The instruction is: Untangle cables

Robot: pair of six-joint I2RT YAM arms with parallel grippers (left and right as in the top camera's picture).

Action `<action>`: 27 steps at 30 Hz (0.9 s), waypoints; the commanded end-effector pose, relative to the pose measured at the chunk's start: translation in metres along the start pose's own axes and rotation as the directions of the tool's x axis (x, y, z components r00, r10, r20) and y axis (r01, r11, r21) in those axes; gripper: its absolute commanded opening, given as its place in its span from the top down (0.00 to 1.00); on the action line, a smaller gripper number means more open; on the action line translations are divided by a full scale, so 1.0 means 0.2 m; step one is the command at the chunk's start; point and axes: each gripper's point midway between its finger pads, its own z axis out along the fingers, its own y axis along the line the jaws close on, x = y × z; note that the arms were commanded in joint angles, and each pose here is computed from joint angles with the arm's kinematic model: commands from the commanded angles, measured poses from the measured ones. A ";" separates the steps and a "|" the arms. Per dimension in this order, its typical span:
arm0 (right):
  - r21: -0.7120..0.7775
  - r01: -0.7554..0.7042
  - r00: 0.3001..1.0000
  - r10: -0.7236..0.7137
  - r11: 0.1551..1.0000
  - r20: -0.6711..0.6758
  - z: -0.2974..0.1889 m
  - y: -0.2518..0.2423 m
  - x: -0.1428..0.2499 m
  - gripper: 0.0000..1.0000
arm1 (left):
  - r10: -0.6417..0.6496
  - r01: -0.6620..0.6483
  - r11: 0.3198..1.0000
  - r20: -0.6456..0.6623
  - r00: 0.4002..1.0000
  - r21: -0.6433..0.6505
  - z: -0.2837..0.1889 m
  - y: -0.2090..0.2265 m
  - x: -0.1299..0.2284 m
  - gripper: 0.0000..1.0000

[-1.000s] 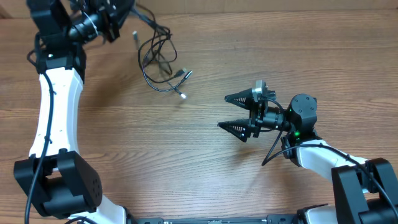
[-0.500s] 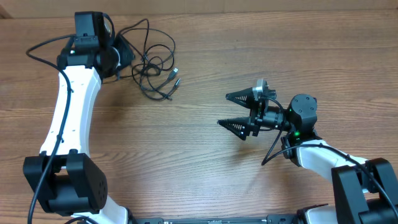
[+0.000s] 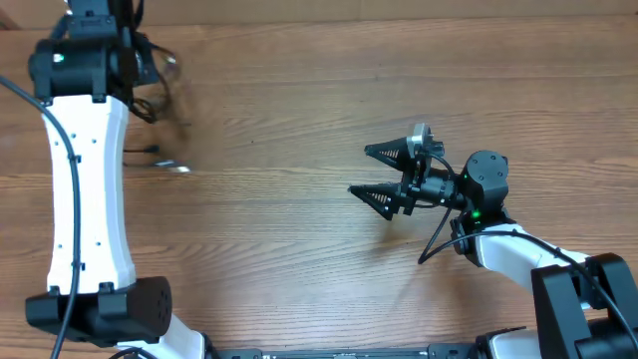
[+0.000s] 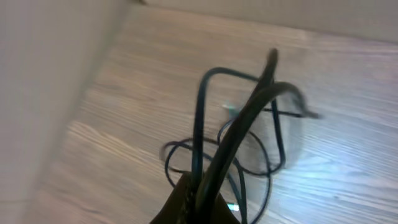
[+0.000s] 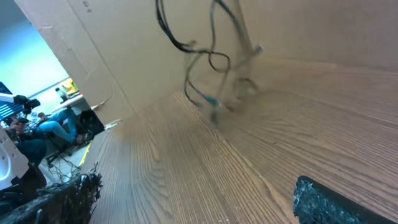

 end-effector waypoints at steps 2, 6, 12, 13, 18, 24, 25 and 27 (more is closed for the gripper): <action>0.015 0.016 1.000 -0.016 1.000 0.017 0.00 -0.01 -0.04 0.00 | 0.081 -0.077 0.994 0.052 0.995 -0.075 -0.12 0.09 -0.07 0.96; 0.015 0.016 1.000 -0.016 1.000 0.017 0.00 -0.01 -0.04 0.00 | 0.153 -0.153 0.988 0.007 0.988 0.009 -0.11 -0.07 0.01 0.96; 0.014 0.016 1.000 -0.016 1.000 0.017 0.00 -0.01 -0.04 0.00 | 0.270 -0.241 0.924 -0.063 0.961 0.296 -0.05 -0.52 0.18 0.96; 0.014 0.016 1.000 -0.016 1.000 0.017 0.00 -0.01 -0.04 0.00 | 0.306 -0.263 0.907 -0.087 0.948 0.329 -0.02 -0.60 0.23 0.96; 0.014 0.015 1.000 -0.015 1.000 0.017 0.00 -0.01 -0.04 0.00 | 0.446 -0.353 0.857 -0.197 0.873 0.376 0.13 -0.86 0.45 0.96; 0.014 0.015 1.000 -0.015 1.000 0.016 0.00 -0.01 -0.04 0.00 | 0.515 -0.387 0.829 -0.284 0.808 0.403 0.25 -1.12 0.67 0.96; 0.014 0.016 1.000 -0.016 1.000 0.017 0.00 -0.01 -0.04 0.00 | 0.520 -0.389 0.826 -0.284 0.806 0.407 0.25 -1.14 0.68 0.96; 0.014 0.016 1.000 -0.016 1.000 0.017 0.00 -0.01 -0.04 0.00 | 0.536 -0.386 0.806 -0.278 0.797 0.449 0.22 -1.20 0.72 0.96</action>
